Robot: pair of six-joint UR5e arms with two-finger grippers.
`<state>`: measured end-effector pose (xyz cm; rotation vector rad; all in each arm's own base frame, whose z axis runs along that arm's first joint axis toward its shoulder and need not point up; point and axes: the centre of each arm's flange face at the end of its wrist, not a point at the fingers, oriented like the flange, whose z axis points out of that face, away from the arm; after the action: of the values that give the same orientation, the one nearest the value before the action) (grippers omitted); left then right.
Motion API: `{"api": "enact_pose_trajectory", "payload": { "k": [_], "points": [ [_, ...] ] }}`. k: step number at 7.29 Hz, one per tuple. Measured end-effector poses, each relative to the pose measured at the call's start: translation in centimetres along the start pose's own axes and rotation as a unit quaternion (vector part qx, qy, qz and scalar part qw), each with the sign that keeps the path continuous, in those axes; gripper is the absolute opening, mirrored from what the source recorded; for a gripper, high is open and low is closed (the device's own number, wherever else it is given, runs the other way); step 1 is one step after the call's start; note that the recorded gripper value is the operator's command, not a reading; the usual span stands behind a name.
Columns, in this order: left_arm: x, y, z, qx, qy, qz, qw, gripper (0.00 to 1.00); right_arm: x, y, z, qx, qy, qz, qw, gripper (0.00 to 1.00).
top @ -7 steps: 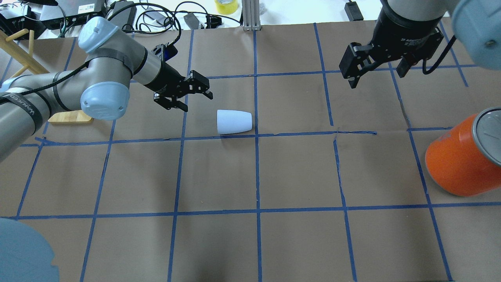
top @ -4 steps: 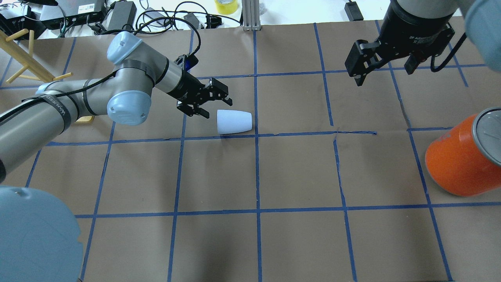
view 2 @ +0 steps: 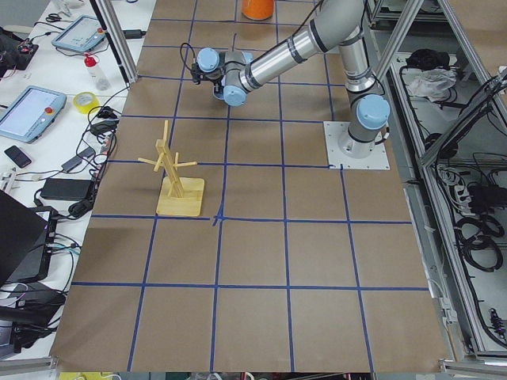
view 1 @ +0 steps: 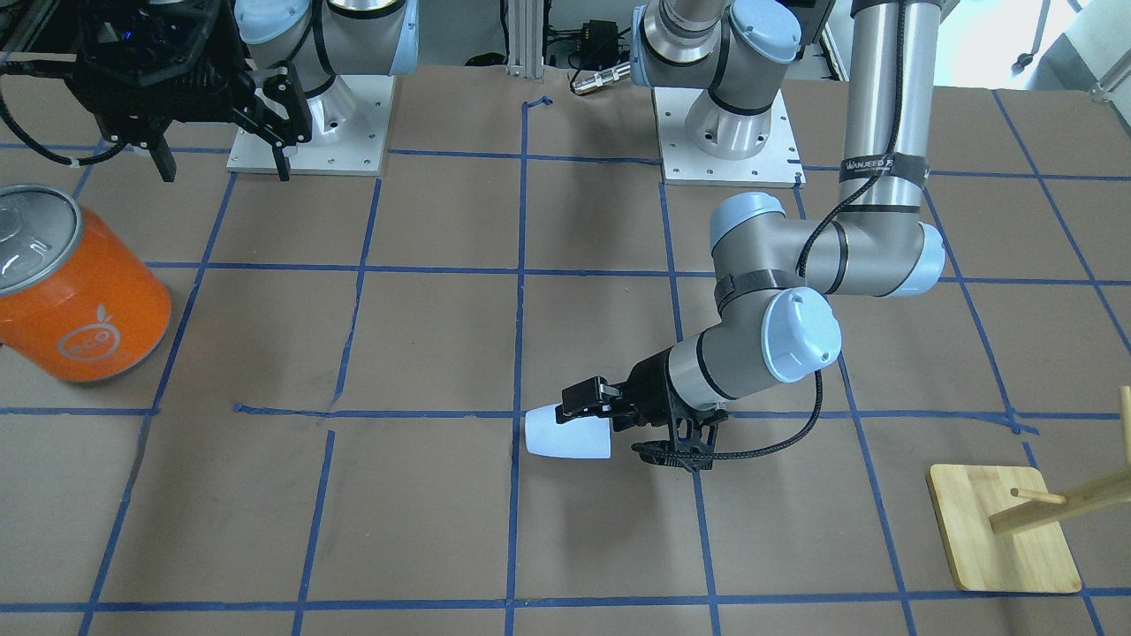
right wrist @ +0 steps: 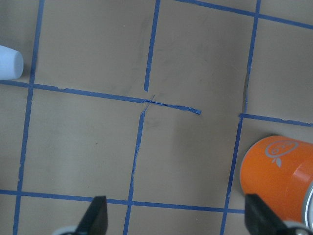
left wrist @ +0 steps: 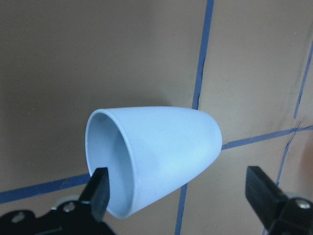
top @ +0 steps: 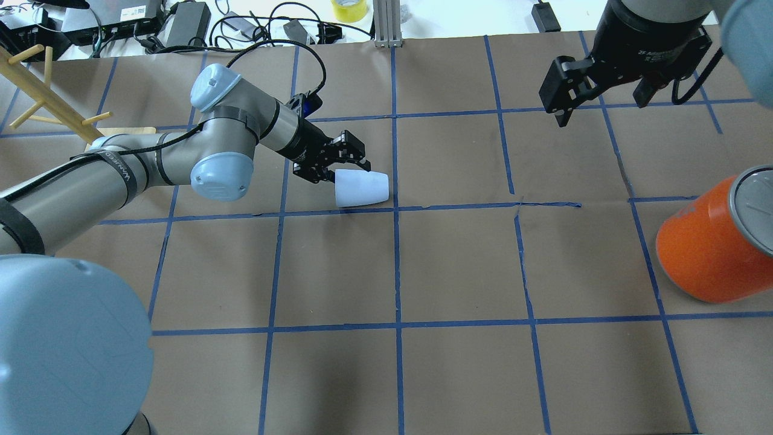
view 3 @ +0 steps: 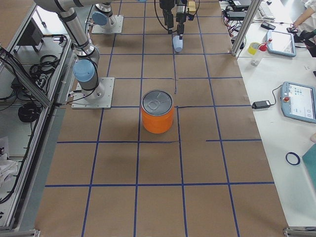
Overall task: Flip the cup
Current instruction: 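Grasp the lying cup with the left gripper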
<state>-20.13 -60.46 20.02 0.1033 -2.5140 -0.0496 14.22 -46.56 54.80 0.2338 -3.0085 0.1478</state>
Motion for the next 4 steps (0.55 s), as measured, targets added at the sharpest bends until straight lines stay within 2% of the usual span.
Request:
{"api": "enact_pose_trajectory", "payload": {
  "k": [2,4],
  "points": [
    [0.4,-0.7,-0.3,0.007,0.007,-0.021,0.9997,0.0,0.0,0.1,0.0,-0.002,-0.003,0.0,1.0,1.0],
    [1.8,-1.9,-2.2,0.026,0.007,-0.061,0.9978,0.0,0.0,0.1,0.0,-0.003,-0.003,0.0,1.0,1.0]
  ]
}}
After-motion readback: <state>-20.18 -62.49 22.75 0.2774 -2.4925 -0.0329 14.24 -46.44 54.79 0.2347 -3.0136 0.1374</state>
